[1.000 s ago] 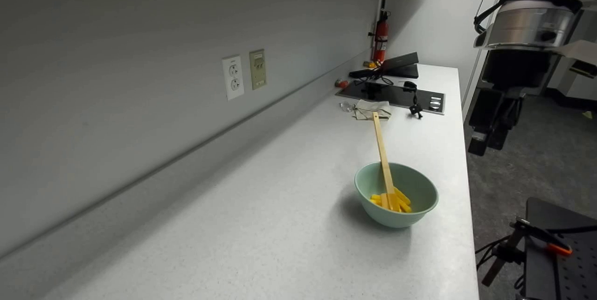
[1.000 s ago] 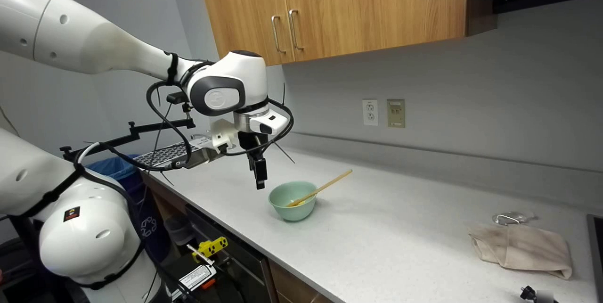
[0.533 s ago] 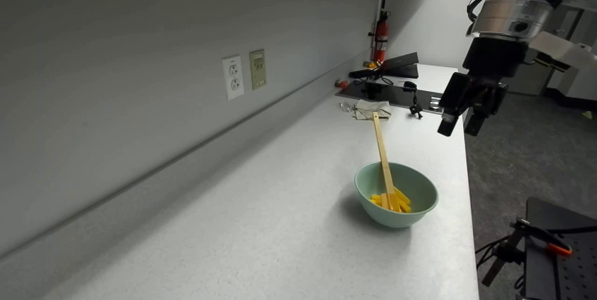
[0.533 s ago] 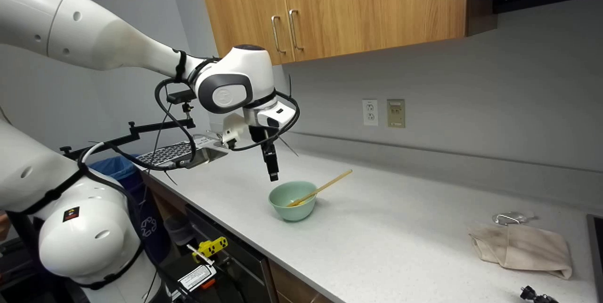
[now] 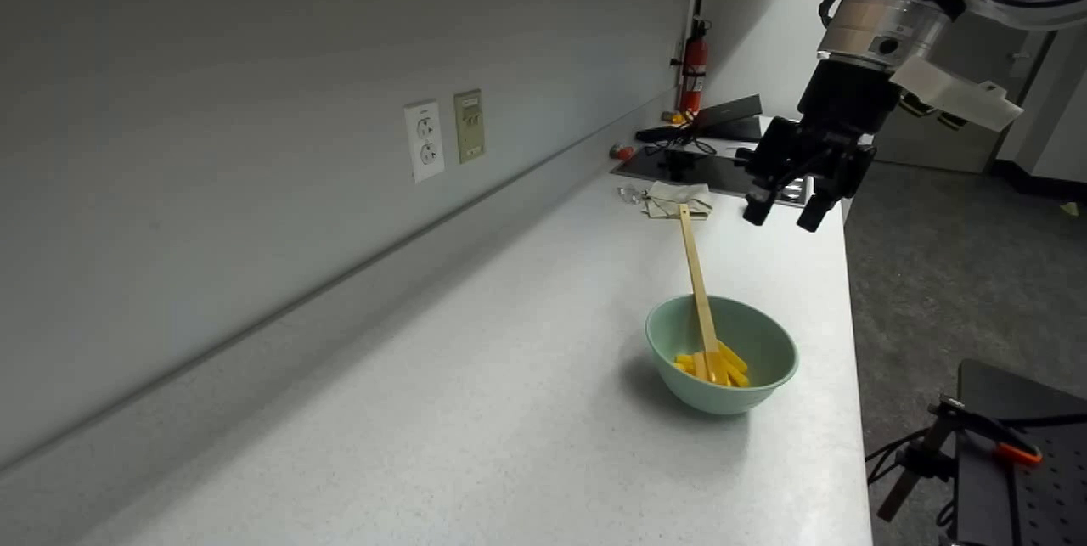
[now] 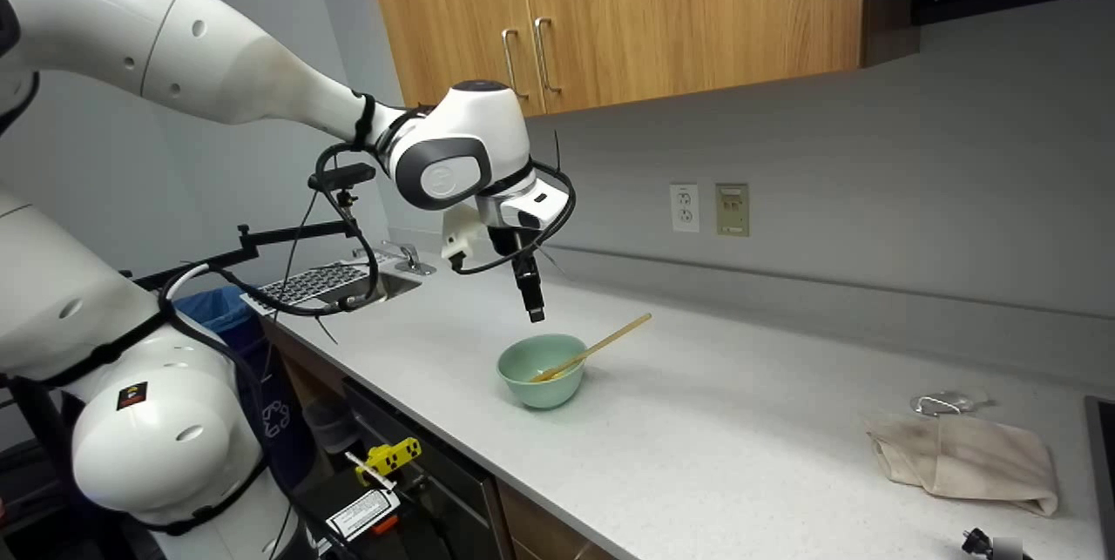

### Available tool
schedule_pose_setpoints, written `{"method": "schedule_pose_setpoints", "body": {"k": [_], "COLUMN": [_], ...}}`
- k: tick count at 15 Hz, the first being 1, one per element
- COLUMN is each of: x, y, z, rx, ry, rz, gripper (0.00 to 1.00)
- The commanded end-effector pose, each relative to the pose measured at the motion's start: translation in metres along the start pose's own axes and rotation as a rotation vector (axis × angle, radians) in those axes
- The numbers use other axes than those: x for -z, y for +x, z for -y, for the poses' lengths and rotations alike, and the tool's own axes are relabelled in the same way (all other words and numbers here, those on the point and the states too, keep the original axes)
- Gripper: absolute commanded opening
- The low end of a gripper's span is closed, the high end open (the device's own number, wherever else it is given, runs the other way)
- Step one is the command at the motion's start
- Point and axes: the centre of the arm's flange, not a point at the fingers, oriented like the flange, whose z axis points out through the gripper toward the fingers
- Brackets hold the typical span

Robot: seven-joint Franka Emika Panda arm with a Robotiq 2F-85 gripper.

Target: Use the ladle to stir in the bowl

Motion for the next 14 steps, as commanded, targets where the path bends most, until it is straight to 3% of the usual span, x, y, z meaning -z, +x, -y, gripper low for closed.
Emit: {"method": "schedule_pose_setpoints", "body": {"k": [1,6,14], "x": [0.0,0.0,0.008], "y": [0.0,0.0,0.052], "z": [0.001,0.002,0.002], "rx": [0.002,0.003,-0.154], "ry": [0.002,0.002,-0.006], "rz": [0.0,0.001,-0.103], "gripper": [1.0,1.0,1.0]}}
